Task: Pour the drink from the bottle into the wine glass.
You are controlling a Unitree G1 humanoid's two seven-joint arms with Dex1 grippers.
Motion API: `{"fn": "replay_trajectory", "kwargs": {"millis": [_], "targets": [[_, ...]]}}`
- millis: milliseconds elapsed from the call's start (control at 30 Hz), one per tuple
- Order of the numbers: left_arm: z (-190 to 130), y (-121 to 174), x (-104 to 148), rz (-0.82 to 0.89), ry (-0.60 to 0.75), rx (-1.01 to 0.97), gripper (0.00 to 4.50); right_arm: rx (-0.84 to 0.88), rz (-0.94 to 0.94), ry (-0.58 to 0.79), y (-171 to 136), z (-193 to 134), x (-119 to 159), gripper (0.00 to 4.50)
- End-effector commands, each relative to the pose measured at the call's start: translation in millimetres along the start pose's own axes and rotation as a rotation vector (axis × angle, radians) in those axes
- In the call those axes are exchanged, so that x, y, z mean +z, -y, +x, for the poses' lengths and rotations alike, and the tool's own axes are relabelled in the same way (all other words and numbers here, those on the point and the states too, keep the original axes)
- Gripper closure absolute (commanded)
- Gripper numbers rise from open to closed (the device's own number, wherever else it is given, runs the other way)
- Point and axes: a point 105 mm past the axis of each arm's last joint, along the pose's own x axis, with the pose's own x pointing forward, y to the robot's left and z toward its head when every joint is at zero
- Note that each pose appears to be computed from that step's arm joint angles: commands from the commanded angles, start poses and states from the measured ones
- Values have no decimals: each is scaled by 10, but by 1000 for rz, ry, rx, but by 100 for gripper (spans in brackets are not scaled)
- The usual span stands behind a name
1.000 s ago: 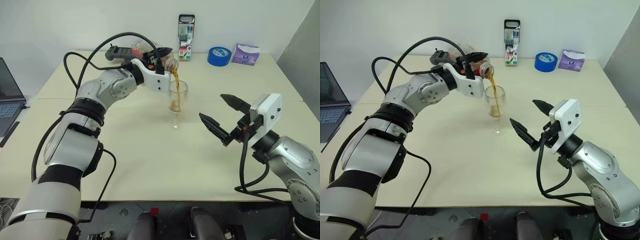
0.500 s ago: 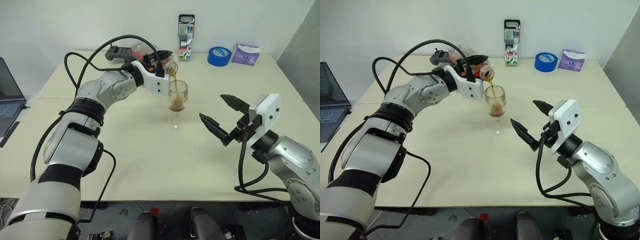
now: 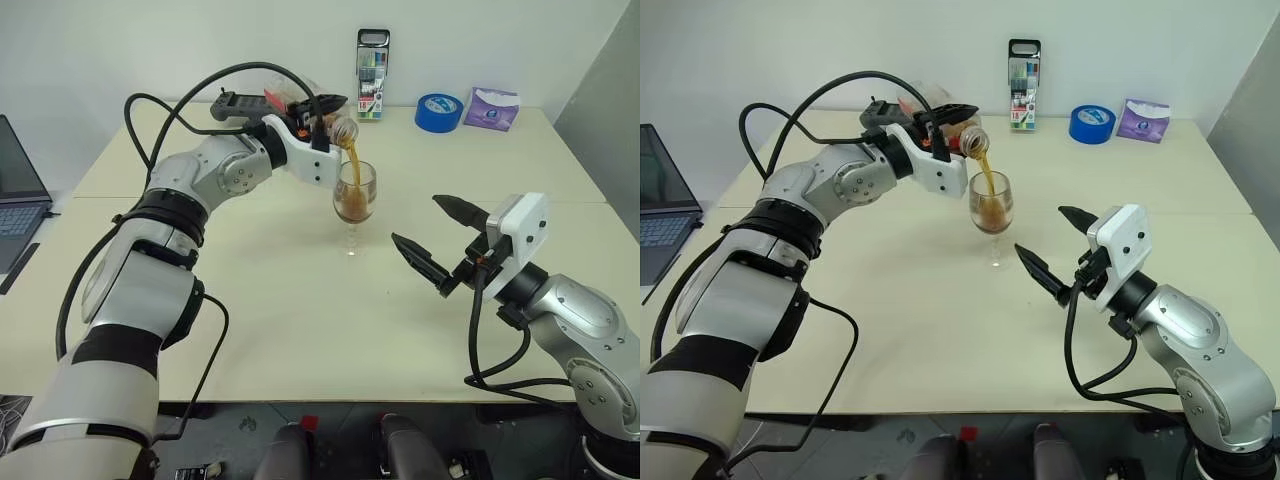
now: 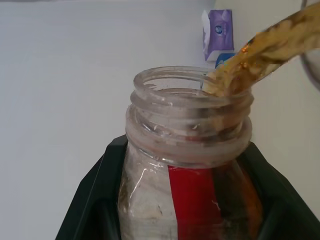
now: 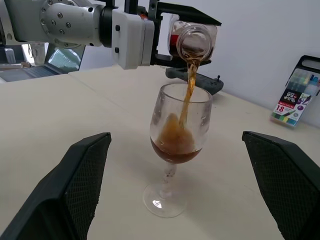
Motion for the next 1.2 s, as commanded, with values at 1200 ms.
{"fn": "replay_trajectory", "kwargs": {"millis": [1200], "targets": [[-77, -262, -218, -523, -50, 182, 234, -2, -2, 27, 61, 105, 149, 0]]}}
